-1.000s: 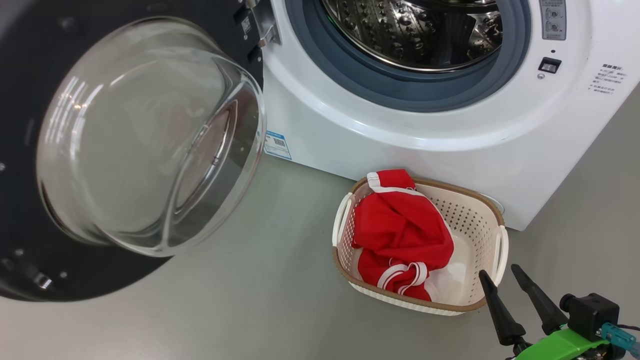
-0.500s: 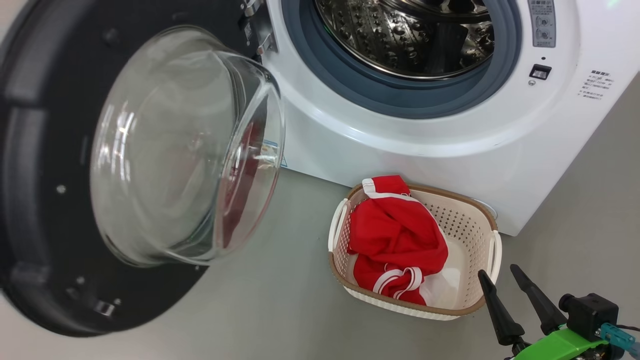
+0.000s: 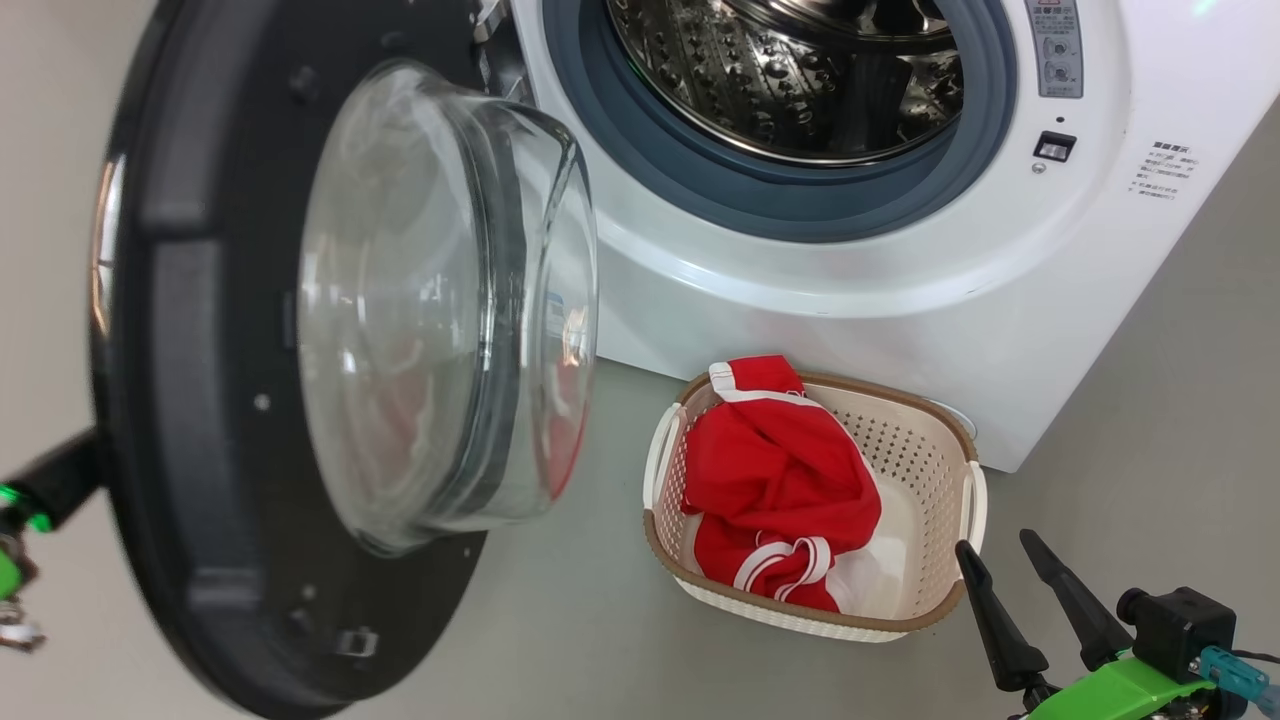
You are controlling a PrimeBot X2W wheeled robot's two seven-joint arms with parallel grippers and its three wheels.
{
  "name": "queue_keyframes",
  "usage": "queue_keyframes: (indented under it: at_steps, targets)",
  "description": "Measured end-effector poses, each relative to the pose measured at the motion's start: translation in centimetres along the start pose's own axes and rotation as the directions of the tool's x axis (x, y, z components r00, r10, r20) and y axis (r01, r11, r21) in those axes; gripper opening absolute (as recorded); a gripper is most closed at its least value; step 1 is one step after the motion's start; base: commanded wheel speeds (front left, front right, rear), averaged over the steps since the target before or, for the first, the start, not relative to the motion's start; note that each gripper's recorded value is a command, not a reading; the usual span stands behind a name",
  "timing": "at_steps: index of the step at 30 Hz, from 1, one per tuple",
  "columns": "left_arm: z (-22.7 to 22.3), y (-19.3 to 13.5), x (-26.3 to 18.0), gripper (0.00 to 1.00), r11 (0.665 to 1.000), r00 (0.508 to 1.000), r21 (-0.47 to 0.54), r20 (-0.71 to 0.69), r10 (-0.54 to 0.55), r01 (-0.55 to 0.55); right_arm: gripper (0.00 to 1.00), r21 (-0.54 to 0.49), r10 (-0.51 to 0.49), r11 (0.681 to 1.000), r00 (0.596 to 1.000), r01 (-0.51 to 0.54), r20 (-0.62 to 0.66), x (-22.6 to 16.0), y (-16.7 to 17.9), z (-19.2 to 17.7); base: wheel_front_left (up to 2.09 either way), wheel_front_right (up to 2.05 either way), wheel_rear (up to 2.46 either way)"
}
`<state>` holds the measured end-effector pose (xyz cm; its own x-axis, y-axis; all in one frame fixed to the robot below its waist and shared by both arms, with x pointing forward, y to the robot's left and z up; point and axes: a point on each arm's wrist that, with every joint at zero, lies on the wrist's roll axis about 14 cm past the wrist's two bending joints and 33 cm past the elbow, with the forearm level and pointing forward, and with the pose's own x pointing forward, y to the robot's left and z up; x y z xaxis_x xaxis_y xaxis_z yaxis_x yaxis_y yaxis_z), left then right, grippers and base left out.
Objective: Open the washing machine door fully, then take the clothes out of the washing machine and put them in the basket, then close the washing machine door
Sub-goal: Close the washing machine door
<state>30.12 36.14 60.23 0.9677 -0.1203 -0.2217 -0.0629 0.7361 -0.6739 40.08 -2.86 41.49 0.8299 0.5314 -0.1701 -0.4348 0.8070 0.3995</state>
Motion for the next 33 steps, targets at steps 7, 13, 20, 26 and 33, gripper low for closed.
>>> queue_keyframes:
  at_steps: [7,13,20,26,33]
  targets:
    - [-1.6,-3.0,1.2,0.0,0.995,0.995,0.049,-0.059,-0.086,0.089,1.0,-0.001,-0.012,1.0,1.0,0.012,0.006,-0.3,-0.3,0.2,0.0,0.0,0.0]
    - [-2.8,-5.4,2.1,0.0,0.984,0.983,0.056,-0.082,-0.166,0.17,1.0,0.001,-0.022,1.0,1.0,0.022,0.015,-0.7,-0.5,0.4,0.0,0.0,0.0]
    - [-3.7,-8.0,3.5,0.0,0.965,0.964,0.045,-0.075,-0.253,0.257,1.0,0.003,-0.032,0.999,0.999,0.032,0.023,-1.0,-0.6,0.6,0.0,0.0,0.0]
    - [-3.7,-9.2,4.0,0.0,0.955,0.956,0.057,-0.071,-0.286,0.29,1.0,0.008,-0.038,0.999,0.999,0.037,0.029,-1.2,-0.6,0.7,0.0,0.0,0.0]
    - [-3.3,-8.3,4.0,0.0,0.964,0.965,0.045,-0.03,-0.262,0.263,1.0,0.009,-0.037,0.999,0.998,0.037,0.04,-1.3,-0.3,1.0,0.0,0.0,0.0]
